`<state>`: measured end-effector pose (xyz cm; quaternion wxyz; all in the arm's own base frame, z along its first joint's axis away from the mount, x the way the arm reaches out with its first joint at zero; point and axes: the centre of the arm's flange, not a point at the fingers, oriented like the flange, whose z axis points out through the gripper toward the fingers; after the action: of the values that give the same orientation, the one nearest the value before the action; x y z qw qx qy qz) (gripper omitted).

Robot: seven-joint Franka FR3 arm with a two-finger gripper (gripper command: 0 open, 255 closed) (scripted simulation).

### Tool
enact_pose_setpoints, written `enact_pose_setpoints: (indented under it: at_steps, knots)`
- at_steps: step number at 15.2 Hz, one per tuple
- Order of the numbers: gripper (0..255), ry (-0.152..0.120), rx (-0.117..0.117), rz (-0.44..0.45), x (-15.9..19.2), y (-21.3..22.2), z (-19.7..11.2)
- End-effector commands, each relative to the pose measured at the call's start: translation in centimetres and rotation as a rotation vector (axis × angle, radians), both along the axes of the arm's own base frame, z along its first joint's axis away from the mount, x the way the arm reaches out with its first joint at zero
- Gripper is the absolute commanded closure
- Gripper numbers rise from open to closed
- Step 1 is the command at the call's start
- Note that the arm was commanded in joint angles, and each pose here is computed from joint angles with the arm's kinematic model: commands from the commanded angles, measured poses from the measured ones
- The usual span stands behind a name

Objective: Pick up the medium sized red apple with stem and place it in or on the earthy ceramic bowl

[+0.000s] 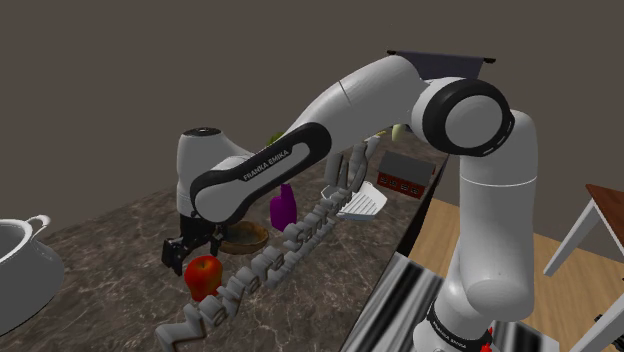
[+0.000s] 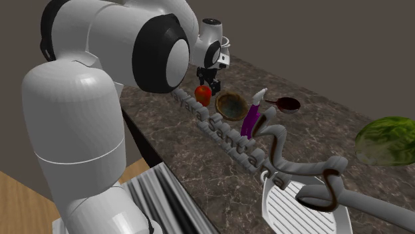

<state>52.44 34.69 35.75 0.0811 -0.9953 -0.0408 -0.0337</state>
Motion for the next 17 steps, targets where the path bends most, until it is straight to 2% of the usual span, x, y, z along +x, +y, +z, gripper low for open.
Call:
enact_pose_setpoints:
  at_steps: [1, 5, 6, 15, 17]
  knots:
    - [0, 0.0, 0.0, 0.0, 0.0, 0.0, -0.1]
    - [0, 0.0, 0.0, 0.0, 0.0, 0.0, 0.0]
    - [255, 0.0, 0.0, 0.0, 0.0, 0.0, 0.0]
    - [255, 0.0, 0.0, 0.0, 0.0, 0.0, -0.1]
    - [255, 0.0, 0.0, 0.0, 0.0, 0.0, 1.0]
